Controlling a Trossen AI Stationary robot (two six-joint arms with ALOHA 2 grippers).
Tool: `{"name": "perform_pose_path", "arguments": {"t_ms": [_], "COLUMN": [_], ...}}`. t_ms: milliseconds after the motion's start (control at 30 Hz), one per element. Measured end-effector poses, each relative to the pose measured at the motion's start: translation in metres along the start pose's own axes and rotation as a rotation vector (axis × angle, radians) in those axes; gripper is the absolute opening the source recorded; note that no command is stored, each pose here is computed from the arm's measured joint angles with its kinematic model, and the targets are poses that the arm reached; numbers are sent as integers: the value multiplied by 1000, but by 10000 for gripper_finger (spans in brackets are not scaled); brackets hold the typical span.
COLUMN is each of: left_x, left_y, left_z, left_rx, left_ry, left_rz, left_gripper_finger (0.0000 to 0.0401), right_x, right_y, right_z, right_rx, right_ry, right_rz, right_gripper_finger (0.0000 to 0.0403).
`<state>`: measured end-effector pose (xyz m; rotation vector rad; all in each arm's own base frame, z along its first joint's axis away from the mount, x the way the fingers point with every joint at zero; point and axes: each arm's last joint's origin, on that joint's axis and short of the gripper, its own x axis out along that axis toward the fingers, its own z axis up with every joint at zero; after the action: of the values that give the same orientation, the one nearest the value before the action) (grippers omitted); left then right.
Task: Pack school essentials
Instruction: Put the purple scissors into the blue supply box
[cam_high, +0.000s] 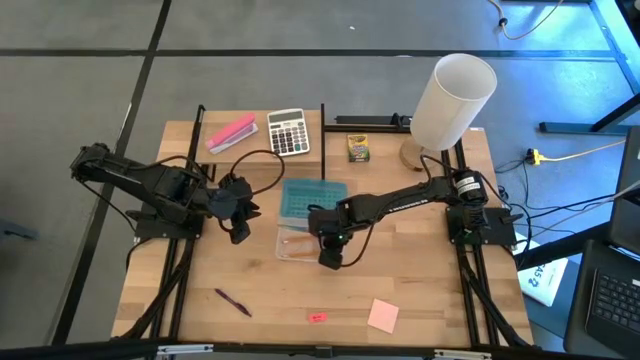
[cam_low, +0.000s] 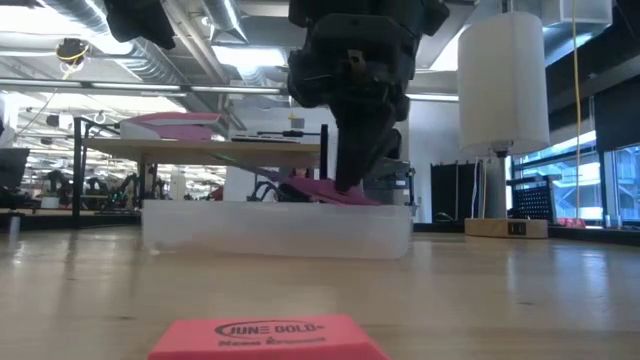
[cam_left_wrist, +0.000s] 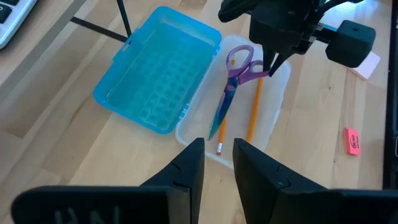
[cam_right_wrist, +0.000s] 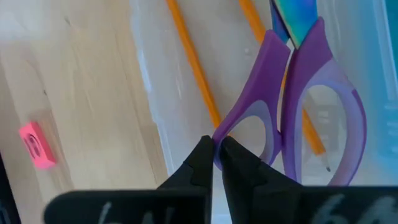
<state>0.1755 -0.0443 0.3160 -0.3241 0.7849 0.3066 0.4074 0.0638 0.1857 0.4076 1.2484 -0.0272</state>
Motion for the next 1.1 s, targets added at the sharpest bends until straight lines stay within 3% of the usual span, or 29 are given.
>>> {"name": "perform_pose_path", "arguments": {"t_ms": [433,867,1100], "left_x": [0,0,0], "left_y": [0,0,0], "left_z": [0,0,0], "left_rx": [1,1,1], "left_ry": [0,0,0], "left_rz": [0,0,0], "left_gripper_finger": [78,78,78], "right_x": [0,0,0], "right_y": [-3,-2,-2], "right_z": [-7,-9,-10], "right_rx": [15,73,178], "right_ry": [73,110,122], "right_rz": [-34,5,9], "right_gripper_finger": [23,24,24]}}
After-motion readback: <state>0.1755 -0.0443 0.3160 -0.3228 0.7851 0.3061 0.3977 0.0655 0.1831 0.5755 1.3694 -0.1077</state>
